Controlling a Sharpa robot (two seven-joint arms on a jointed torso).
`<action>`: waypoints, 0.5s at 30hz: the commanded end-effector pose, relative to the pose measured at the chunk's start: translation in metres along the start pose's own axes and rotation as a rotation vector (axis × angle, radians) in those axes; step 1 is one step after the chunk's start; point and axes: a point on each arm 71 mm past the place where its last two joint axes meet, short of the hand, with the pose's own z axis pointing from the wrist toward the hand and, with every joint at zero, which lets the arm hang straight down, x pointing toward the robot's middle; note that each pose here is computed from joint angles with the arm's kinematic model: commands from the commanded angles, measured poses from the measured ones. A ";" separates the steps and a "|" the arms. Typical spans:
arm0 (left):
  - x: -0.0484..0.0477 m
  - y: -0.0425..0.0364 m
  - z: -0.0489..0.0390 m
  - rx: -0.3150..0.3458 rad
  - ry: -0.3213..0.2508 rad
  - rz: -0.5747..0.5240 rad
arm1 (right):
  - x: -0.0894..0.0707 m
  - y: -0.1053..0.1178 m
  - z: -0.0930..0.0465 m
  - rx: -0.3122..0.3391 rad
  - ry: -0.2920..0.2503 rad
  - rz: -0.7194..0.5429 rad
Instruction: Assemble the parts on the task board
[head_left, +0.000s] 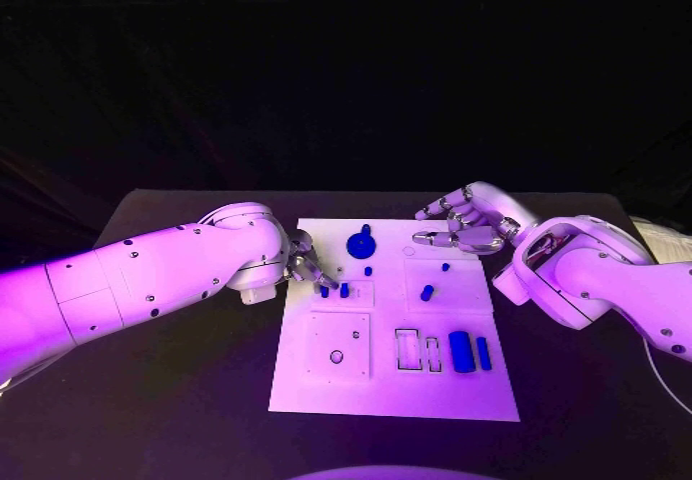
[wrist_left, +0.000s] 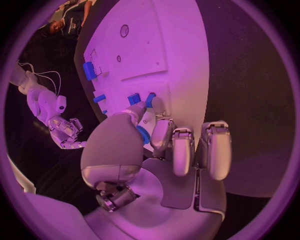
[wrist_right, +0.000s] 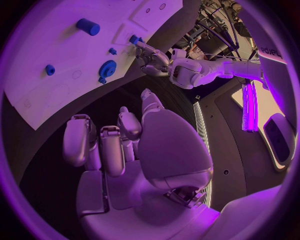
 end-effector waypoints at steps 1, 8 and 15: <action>0.0074 0.0062 0.0033 -0.047 0.037 0.014 | 0.002 0.001 0.000 -0.010 0.013 -0.001; 0.0064 0.0073 0.0023 -0.042 0.022 -0.010 | 0.002 0.001 0.000 -0.009 0.015 -0.001; 0.0042 0.0132 -0.0005 -0.043 0.005 -0.045 | 0.002 0.000 -0.001 -0.006 0.016 -0.001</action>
